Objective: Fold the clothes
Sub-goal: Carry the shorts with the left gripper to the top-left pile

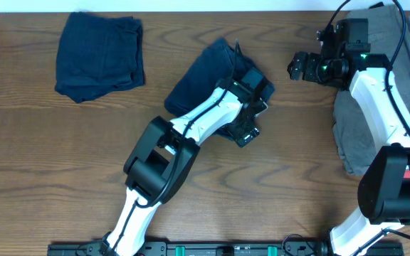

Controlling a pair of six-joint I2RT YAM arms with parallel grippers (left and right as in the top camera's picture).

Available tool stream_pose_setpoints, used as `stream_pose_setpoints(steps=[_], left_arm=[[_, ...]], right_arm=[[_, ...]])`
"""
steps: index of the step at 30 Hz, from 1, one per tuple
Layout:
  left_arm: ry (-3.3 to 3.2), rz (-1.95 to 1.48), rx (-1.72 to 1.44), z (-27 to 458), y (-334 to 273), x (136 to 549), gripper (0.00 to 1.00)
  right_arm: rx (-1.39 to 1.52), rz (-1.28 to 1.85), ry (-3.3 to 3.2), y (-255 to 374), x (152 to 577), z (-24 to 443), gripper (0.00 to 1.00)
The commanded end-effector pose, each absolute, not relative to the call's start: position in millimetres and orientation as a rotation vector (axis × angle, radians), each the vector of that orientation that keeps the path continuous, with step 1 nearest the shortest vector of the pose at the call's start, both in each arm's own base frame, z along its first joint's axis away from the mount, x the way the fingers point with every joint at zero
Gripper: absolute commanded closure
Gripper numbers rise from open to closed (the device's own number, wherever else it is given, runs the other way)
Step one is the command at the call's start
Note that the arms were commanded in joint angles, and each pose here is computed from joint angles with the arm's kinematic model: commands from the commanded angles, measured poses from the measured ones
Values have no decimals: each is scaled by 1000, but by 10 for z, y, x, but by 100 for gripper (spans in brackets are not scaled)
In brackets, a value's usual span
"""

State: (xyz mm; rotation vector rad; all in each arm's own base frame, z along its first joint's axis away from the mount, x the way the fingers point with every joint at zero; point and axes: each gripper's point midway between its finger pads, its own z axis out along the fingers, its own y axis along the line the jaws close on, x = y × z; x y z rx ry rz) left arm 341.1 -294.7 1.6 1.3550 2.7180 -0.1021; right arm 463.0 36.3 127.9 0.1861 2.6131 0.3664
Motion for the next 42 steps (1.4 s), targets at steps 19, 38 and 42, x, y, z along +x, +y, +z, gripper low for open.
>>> stream_pose_setpoints(steps=[19,38,42], left_arm=[[2724,54,1337,-119,-2785,3538,94],[2313,231,579,2336,-1633,4856,94],[2212,295,416,2748,-1204,5038,94]], right_arm=[[211,308,2638,254,4595,1196,1],[211,309,2637,254,4597,1197,1],[210,309,2637,259,4597,1199,1]])
